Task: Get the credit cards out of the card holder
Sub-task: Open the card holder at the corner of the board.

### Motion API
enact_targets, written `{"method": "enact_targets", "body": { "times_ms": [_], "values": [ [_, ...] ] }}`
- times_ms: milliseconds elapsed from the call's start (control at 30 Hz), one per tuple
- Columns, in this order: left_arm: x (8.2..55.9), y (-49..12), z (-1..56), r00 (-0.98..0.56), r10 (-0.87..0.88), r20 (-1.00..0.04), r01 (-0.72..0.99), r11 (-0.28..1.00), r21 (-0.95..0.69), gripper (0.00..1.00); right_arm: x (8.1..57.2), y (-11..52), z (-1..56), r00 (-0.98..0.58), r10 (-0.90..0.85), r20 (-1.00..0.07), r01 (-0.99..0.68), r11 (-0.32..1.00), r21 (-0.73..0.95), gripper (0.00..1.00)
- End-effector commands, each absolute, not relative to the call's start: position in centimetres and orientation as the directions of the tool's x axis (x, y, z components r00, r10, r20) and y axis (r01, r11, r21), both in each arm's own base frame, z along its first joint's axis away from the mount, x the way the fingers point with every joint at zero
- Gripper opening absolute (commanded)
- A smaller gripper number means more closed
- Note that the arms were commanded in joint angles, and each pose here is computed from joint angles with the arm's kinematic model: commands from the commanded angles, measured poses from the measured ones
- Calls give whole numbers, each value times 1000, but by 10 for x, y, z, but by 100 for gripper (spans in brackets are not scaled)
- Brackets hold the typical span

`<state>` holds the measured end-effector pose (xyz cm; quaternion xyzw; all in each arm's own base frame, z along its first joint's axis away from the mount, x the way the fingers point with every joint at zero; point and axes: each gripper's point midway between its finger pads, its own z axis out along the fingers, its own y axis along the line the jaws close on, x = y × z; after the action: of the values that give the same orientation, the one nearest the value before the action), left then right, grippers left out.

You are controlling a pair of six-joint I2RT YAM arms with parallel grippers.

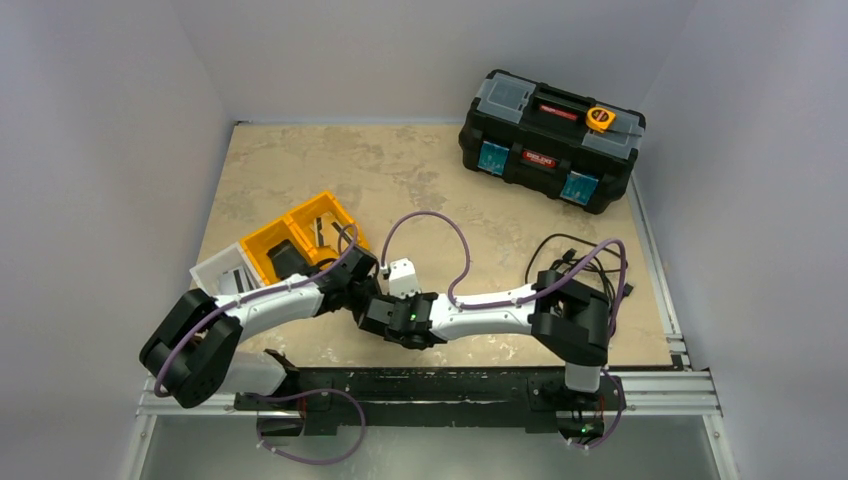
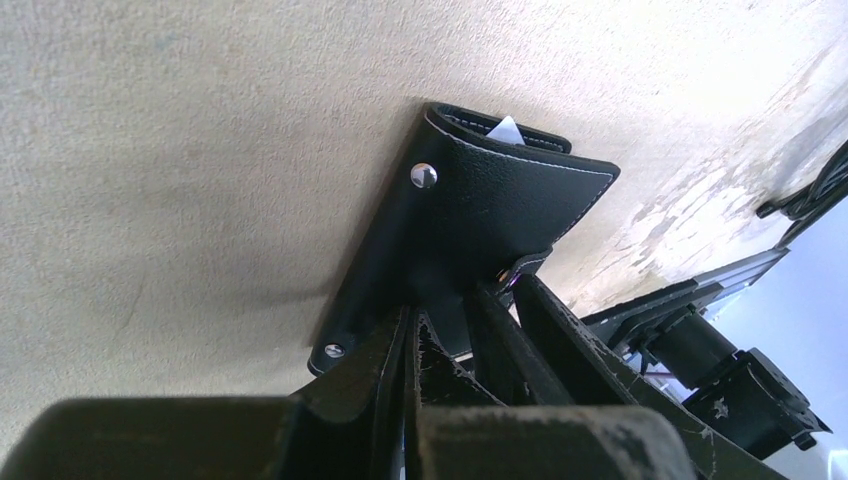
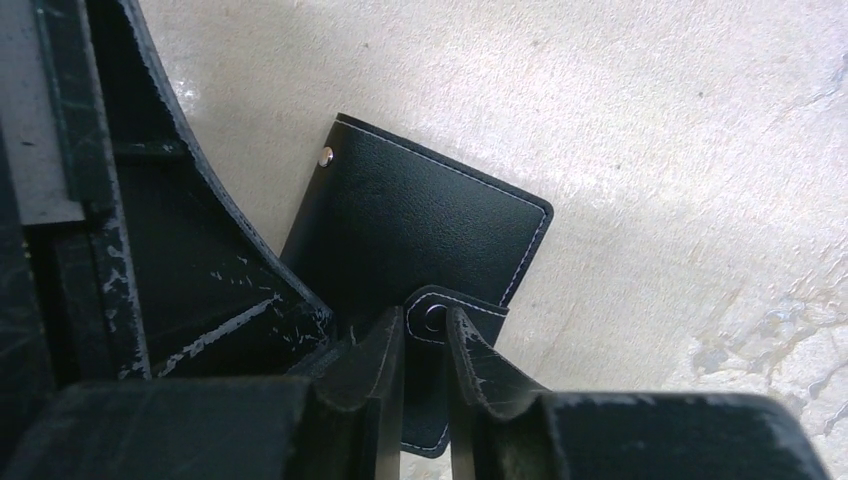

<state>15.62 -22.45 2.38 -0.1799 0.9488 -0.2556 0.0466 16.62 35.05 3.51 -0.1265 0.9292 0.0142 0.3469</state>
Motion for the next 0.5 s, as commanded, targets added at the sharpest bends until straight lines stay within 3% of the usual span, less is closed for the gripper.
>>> {"method": "enact_targets", "body": {
  "times_ms": [0, 100, 467],
  "values": [
    [153, -189, -7, -909, -412, -56, -374, 869, -324, 0, 170, 335, 8, -734, -223, -642, -208, 973, -100, 9],
    [152, -184, -9, -906, -419, -67, -382, 874, -301, 0, 171, 327, 9, -744, -191, -640, -178, 980, -85, 0],
    [148, -171, -19, -893, -444, -74, -417, 878, -235, 0, 177, 327, 39, -777, 9, -630, -147, 970, 196, 0]
  ]
}}
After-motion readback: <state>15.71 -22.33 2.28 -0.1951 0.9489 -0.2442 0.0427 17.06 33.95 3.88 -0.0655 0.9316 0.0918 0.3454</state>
